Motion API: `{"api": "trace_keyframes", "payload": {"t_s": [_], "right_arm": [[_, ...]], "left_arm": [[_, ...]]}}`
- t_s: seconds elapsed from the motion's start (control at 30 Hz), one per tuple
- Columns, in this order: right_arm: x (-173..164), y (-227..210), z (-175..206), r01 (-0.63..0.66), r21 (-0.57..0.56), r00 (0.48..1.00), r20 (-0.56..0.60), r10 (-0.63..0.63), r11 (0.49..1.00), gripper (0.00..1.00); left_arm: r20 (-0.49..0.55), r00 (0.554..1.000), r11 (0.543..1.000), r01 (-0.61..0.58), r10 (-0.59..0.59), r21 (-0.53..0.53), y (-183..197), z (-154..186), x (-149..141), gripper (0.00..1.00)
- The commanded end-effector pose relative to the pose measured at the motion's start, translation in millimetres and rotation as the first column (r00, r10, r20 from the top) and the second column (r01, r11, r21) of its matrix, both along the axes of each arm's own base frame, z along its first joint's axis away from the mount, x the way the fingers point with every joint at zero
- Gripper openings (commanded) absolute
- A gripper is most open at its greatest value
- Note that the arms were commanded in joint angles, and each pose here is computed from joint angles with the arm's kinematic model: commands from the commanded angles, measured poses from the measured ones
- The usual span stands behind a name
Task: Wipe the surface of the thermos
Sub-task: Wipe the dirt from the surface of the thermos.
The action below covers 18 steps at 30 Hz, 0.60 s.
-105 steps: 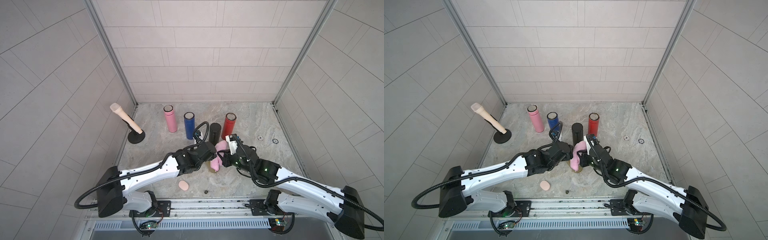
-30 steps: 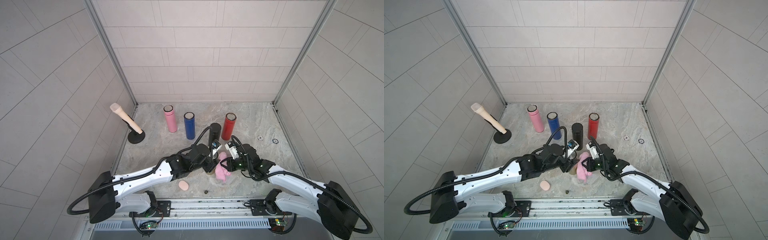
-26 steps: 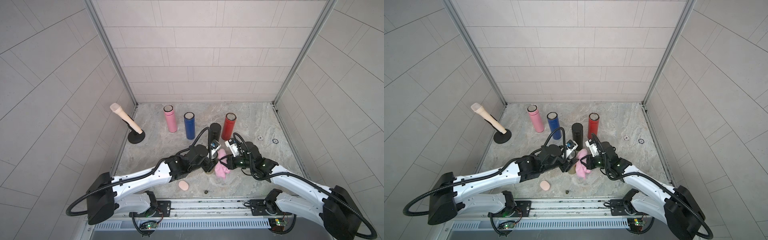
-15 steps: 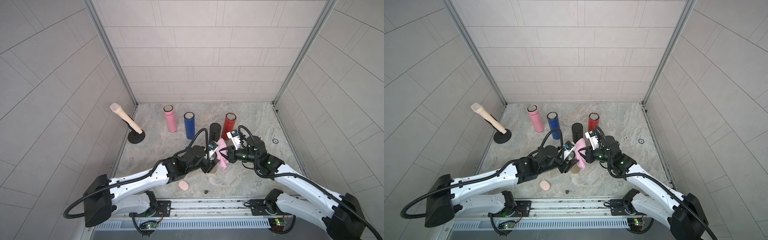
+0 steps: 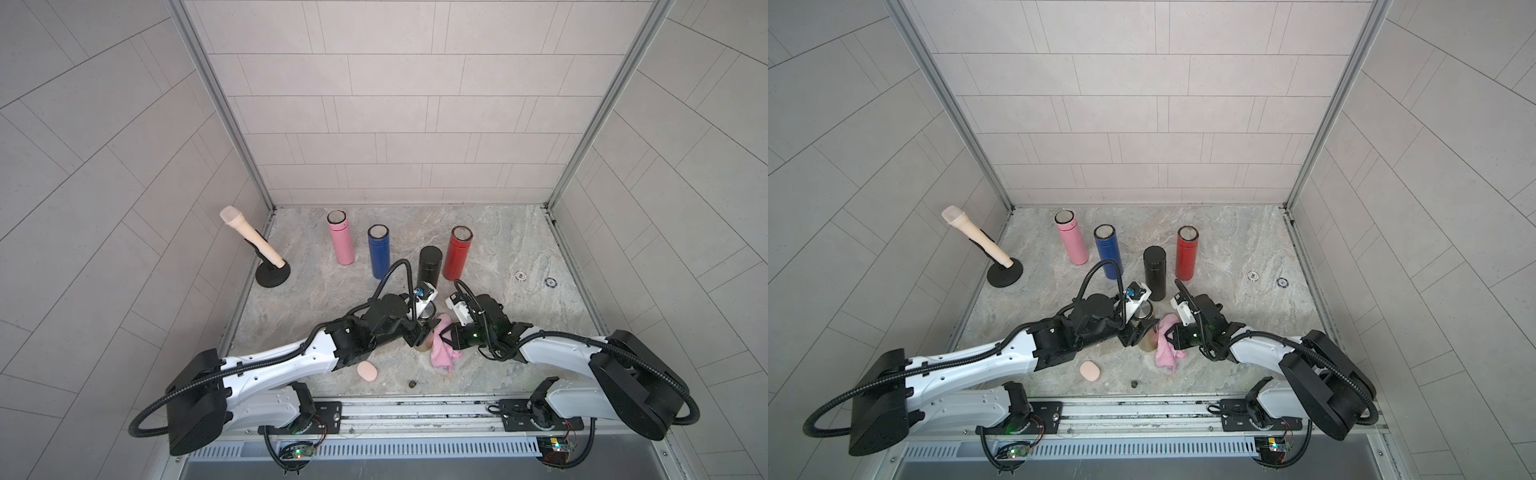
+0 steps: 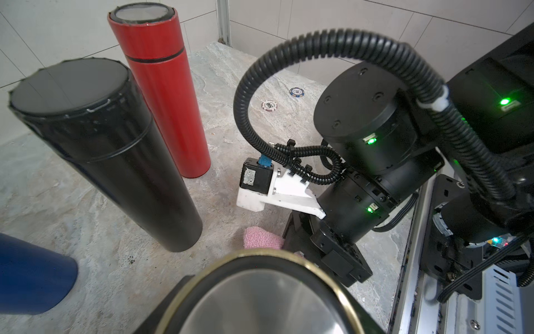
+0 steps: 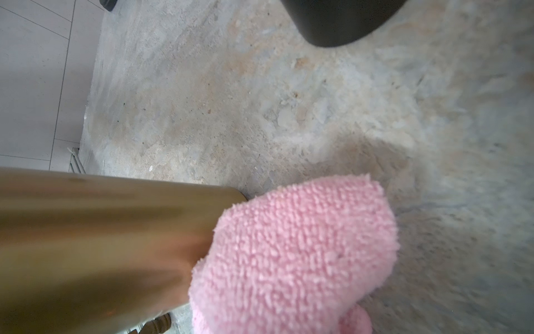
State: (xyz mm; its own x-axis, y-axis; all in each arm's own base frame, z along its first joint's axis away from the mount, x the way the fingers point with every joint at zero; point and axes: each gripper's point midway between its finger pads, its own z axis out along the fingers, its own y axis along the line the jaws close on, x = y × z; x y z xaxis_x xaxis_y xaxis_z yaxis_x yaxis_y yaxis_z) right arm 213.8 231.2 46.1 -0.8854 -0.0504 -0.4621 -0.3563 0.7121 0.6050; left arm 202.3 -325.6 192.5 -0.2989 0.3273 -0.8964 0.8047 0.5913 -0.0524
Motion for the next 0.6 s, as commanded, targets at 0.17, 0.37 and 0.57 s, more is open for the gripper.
{"api": "trace_keyframes", "payload": {"t_s": [0.17,0.37,0.57], "right_arm": [[12,1,103,0.043,0.119,0.973,0.219,-0.069,0.992,0.0],[-17,-13,98,0.103,0.065,0.959,0.258,-0.116,0.993,0.0],[-30,-7,91,0.17,0.076,0.897,0.4,-0.186,0.983,0.0]], "left_arm": [[-0.011,0.962,0.961,-0.274,0.274,-0.029,23,18,33,0.0],[-0.157,0.823,0.828,-0.559,0.546,-0.052,51,25,50,0.0],[-0.276,0.65,0.677,-0.736,0.708,0.002,58,25,43,0.0]]}}
